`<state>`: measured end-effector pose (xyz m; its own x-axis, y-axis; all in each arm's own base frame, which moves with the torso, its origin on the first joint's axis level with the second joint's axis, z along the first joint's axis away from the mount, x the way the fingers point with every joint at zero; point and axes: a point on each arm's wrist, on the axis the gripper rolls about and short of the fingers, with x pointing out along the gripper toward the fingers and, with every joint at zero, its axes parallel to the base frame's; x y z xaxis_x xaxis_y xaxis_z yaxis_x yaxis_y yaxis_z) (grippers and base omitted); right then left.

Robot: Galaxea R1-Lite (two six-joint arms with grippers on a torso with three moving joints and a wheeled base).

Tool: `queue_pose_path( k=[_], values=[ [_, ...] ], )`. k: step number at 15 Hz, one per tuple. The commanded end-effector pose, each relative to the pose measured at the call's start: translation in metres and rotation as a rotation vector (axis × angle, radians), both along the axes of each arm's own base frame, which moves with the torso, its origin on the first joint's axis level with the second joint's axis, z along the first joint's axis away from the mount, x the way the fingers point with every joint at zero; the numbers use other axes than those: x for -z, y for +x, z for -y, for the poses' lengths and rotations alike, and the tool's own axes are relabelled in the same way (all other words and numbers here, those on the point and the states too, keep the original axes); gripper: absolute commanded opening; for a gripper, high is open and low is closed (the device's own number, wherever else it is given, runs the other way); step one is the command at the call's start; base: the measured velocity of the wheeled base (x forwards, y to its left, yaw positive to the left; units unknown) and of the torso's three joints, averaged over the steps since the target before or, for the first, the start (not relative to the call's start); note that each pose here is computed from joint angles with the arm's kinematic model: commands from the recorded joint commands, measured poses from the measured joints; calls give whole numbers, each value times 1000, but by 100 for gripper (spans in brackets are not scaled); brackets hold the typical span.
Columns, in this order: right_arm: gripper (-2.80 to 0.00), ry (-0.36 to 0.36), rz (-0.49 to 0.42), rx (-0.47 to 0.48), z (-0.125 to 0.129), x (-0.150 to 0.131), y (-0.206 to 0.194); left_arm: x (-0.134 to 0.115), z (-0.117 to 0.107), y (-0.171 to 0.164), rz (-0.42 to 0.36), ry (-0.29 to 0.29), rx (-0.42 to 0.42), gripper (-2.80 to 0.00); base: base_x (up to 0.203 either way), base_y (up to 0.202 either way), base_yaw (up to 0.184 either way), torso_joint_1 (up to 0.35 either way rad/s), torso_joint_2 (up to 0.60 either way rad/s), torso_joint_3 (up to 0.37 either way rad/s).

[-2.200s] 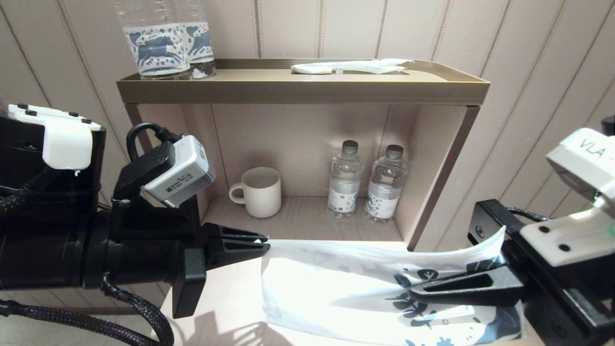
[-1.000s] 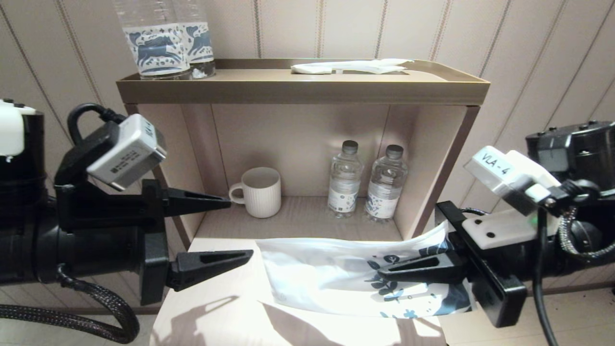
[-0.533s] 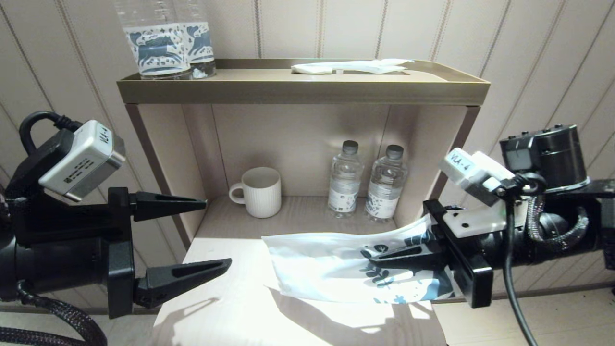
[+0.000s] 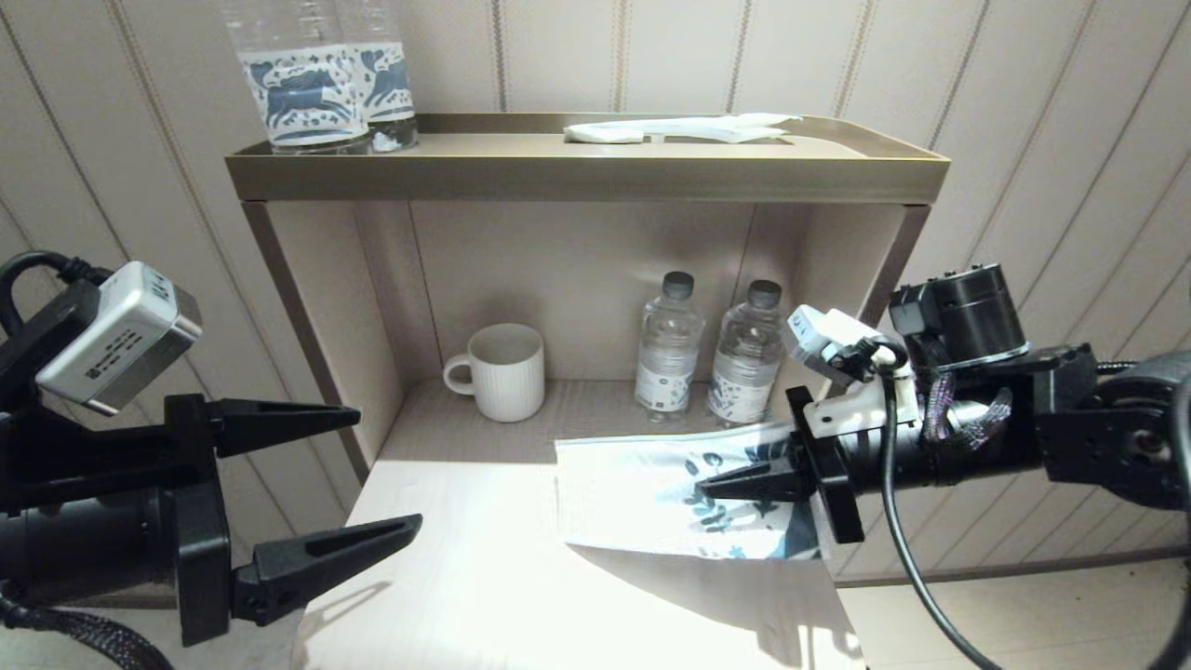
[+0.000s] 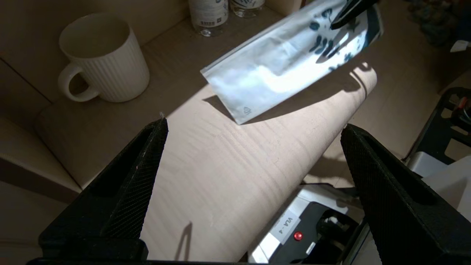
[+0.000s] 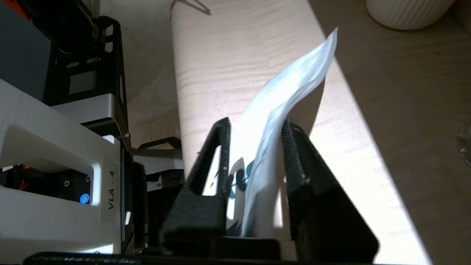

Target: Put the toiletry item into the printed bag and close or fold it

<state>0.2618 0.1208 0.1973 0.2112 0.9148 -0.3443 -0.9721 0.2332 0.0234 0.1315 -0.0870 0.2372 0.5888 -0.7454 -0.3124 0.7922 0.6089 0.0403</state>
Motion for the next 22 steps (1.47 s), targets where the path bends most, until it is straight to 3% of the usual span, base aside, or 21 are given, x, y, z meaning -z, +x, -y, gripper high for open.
queue_pose_path(
  k=[1,7,9,10,12,14,16,19,22],
  values=[
    [0,-6,-17,2,-2,6,8,2,-4,-7,1,-8,0,0,0,0,0,0,0,0],
    [0,17,71,67,17,-20,-1,5,-5,-8,-16,-11,-10,0,0,0,0,0,0,0],
    [0,27,107,65,20,-30,-15,4,-10,-13,-20,-29,-86,0,0,0,0,0,0,0],
    [0,33,123,61,20,-35,-23,3,-15,-20,-4,-37,-128,-280,0,0,0,0,0,0],
    [0,34,148,81,24,-44,-42,1,-30,-42,35,-58,-205,-280,0,0,0,0,0,0],
    [0,-6,132,159,37,-35,-65,4,-54,-78,53,-57,-311,-280,0,0,0,0,0,0],
    [0,-38,119,266,61,-32,-98,12,-79,-116,28,-79,-430,-280,0,0,0,0,0,0],
    [0,-11,72,453,93,-49,-167,21,-111,-172,-26,-115,-610,-280,0,0,0,0,0,0],
    [0,-13,5,644,107,-57,-244,30,-111,-199,-35,-143,-824,-280,0,0,0,0,0,0]
  ],
)
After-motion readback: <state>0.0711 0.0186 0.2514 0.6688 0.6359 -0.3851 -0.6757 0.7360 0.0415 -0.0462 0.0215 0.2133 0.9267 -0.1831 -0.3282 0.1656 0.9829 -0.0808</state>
